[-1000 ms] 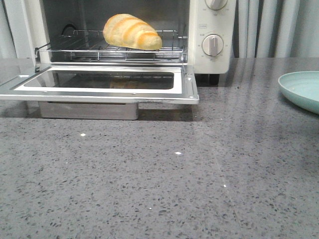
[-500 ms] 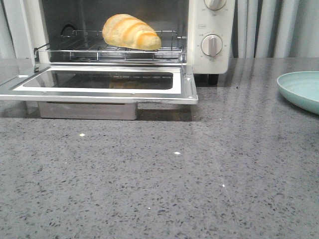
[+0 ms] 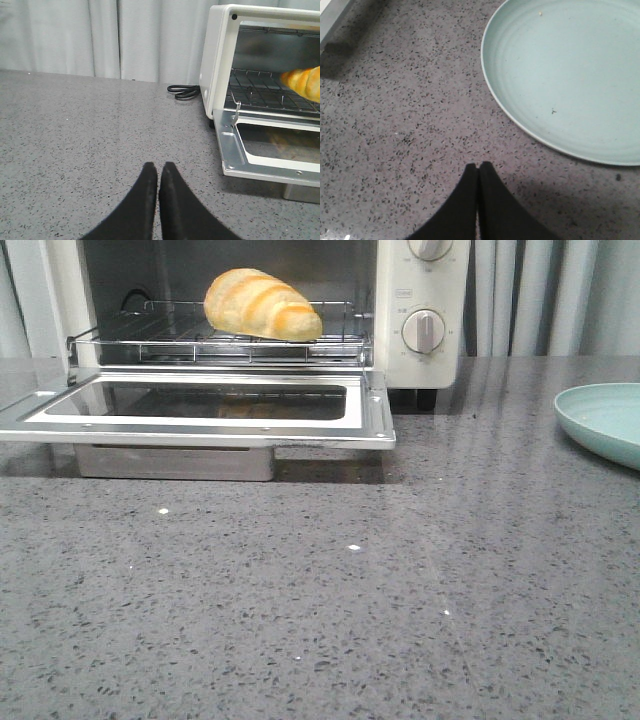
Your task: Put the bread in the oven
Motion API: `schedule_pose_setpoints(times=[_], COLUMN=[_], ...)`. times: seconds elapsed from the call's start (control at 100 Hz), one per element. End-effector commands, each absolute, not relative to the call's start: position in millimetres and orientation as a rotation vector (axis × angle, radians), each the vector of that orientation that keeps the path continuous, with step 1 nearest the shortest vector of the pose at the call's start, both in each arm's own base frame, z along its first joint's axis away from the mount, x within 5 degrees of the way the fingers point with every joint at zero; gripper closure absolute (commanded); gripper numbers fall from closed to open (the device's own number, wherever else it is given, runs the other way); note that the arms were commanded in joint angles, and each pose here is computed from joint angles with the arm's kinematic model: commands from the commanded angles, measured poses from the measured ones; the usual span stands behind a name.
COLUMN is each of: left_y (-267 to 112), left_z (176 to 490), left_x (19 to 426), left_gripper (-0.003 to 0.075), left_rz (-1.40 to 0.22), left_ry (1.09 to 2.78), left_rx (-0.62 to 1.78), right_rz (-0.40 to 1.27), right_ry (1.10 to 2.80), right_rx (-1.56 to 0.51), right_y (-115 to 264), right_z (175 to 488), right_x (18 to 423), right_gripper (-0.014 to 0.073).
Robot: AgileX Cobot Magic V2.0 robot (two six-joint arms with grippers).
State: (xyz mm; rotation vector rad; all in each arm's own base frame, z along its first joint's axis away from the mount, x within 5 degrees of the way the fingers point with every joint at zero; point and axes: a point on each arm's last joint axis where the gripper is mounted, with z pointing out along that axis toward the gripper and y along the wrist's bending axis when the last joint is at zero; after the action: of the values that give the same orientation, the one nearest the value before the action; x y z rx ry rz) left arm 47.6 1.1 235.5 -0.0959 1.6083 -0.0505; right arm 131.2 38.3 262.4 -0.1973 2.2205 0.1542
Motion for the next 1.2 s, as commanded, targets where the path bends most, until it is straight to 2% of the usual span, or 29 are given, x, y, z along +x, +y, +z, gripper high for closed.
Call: schedule_pose_setpoints(times=[0.0, 0.2, 0.47, 0.85, 1.19], left_y=[0.9, 0.9, 0.9, 0.9, 0.9], left_z=[254.0, 254.0, 254.0, 254.0, 254.0], left_x=[42.0, 42.0, 42.0, 42.0, 42.0], left_gripper=[0.0741, 0.0741, 0.0741, 0.0741, 0.0741], left_rz=[-0.061, -0.061, -0.061, -0.061, -0.061], left_ry=[1.469, 1.469, 1.469, 1.469, 1.469], left_rx=[-0.093, -0.093, -0.093, -0.093, -0.093], right_rz=[0.19, 0.174, 0.11, -0.014, -0.059], right_ry=[2.072, 1.927, 1.774, 1.641, 1.57], right_rx=[-0.208, -0.262, -0.132, 0.014, 0.038], right_y=[39.1, 34.4, 15.6, -1.3, -3.8], right_z=[266.2, 251.4, 244.8, 222.5, 209.6], right_x=[133.4, 123.2, 102.7, 72.1, 58.2], right_gripper=[0.0652, 0.0652, 0.0652, 0.0652, 0.0652])
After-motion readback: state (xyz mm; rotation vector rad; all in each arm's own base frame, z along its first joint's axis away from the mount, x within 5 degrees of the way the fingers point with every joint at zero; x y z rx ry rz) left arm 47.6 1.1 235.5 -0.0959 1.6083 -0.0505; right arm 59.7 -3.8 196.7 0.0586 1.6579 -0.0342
